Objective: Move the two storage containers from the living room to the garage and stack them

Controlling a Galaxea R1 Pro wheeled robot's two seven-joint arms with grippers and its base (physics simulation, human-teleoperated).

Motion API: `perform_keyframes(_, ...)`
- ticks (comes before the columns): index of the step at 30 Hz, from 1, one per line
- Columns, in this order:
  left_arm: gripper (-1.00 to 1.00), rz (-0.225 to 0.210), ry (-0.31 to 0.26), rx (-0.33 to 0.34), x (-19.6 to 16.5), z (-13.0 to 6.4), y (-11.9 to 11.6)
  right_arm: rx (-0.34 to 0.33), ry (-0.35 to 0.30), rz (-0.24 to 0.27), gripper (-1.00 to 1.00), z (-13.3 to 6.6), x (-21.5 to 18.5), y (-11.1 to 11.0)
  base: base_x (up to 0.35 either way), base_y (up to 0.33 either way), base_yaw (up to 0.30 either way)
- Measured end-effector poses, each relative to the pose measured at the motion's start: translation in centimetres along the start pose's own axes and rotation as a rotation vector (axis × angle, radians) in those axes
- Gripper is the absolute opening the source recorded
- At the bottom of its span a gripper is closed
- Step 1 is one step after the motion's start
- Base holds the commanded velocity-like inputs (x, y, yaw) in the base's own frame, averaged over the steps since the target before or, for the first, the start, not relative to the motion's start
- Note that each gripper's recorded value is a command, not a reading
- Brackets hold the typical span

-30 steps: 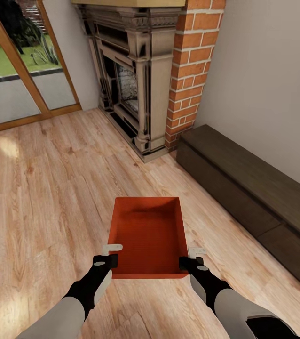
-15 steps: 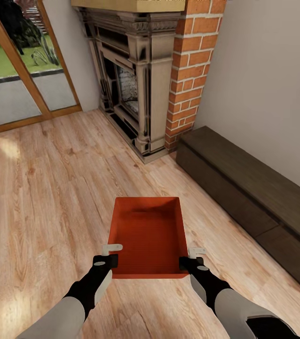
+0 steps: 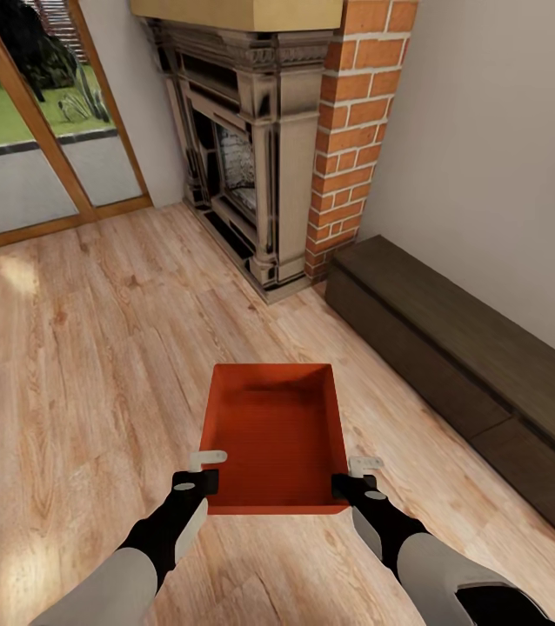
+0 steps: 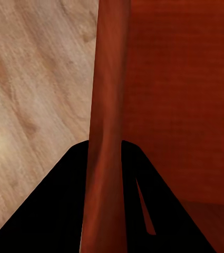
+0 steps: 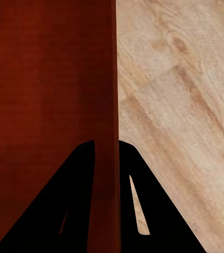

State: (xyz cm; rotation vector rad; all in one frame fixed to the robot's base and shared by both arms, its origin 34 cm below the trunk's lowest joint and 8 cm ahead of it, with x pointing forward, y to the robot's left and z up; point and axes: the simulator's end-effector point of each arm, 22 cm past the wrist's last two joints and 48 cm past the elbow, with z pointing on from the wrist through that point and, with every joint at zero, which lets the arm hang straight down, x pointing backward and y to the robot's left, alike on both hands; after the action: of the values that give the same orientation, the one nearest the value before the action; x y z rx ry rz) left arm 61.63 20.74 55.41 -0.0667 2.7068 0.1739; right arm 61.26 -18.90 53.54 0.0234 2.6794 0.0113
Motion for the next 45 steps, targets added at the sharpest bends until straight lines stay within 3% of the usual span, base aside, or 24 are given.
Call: perform_keyframes(45, -1.0, 0.001, 0.001, -0.002, -1.1, -5.1, 0.5, -0.002, 0.001, 0.0, -1.0, -5.0, -1.3, -0.1, 0.0, 0.0, 0.0)
